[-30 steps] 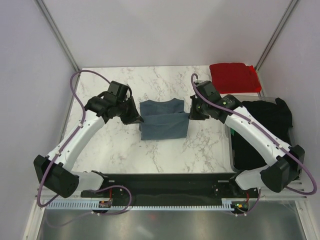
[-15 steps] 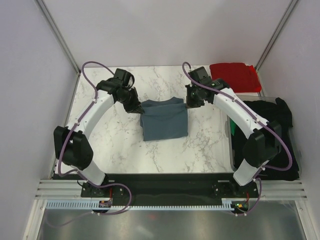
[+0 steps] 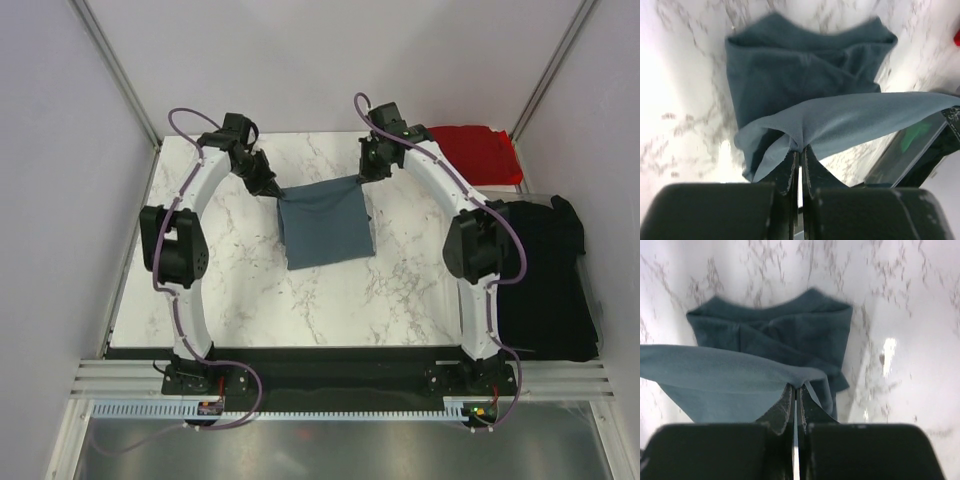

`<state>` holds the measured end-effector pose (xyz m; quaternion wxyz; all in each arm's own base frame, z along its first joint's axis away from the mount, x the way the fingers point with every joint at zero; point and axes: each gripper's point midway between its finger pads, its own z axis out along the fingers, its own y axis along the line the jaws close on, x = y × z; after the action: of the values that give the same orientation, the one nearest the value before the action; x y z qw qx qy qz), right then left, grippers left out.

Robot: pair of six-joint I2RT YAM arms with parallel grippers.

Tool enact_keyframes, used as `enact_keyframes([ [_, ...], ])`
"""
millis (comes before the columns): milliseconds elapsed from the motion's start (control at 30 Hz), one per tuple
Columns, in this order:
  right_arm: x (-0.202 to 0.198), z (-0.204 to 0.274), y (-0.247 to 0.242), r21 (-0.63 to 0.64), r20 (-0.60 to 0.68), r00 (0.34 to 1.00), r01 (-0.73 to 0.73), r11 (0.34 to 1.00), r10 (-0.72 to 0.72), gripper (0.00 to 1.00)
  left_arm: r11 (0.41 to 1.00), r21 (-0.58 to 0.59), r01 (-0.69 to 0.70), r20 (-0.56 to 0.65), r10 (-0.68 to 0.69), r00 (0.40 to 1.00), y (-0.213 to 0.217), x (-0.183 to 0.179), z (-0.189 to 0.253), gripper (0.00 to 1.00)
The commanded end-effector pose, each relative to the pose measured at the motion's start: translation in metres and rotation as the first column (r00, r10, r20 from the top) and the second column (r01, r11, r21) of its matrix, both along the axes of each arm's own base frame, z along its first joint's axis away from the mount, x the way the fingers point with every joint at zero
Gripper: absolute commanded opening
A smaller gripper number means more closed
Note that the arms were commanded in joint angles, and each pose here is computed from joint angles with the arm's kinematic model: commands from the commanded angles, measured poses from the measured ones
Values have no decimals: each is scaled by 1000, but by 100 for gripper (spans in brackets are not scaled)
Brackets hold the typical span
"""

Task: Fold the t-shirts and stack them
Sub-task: Fold the tshirt

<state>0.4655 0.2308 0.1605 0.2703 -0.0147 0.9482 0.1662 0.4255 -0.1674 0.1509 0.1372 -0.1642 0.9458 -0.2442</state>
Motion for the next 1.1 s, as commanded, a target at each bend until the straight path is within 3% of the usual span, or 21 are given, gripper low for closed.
enact_keyframes([
  [0,40,-9,8,53,21,1000,0,999,-1,2,997,-71,40,-30,-43,999,0,24,-17,4],
  [33,45,-13,11,84,9,1000,-12,996,11,27,996,-78,29,-57,-34,998,3,36,-34,13],
  [67,58,-1,17,113,51,999,-26,993,21,45,996,-85,26,-79,-33,996,3,39,-41,17],
  [100,67,-19,18,114,28,999,-25,993,22,67,995,-97,26,-62,-32,998,4,49,-38,22],
  [133,71,-19,18,121,31,999,-21,992,17,73,994,-104,20,-95,-30,995,6,54,-55,37],
  [200,80,-7,15,143,61,998,-16,990,7,79,993,-112,29,-71,-37,997,7,68,-45,44],
  [233,80,-2,14,144,72,997,-14,989,3,80,994,-107,25,-70,-33,997,11,71,-42,57],
  [433,42,16,-4,132,111,994,-13,991,-2,80,1000,-20,1,-41,-2,999,31,61,-17,62],
  [533,-10,-34,-9,160,-8,1000,-5,987,6,77,1000,2,19,-56,-19,998,35,35,-12,62],
  [667,-48,-58,-10,153,-50,998,-30,988,39,70,998,-13,60,-46,-61,997,36,-11,-3,59],
  [700,-53,-65,-11,147,-62,997,-32,989,42,66,998,-17,69,-93,-70,993,37,-32,-17,59],
  [767,-64,-86,-15,132,-98,994,-30,991,43,61,997,-21,71,-28,-72,997,38,-51,5,59],
  [800,-66,-91,-13,133,-102,994,-38,990,51,54,997,-29,77,-75,-79,994,38,-72,-9,59],
  [833,-76,-105,-14,127,-134,989,-41,991,58,49,996,-32,82,-32,-83,996,39,-83,5,58],
  [1000,-103,-134,-7,122,-198,976,-62,991,86,25,996,-22,85,-67,-87,994,46,-143,-13,58],
  [1067,-115,-133,-1,122,-198,976,-68,990,91,23,996,-20,88,-43,-89,995,48,-155,-8,58],
])
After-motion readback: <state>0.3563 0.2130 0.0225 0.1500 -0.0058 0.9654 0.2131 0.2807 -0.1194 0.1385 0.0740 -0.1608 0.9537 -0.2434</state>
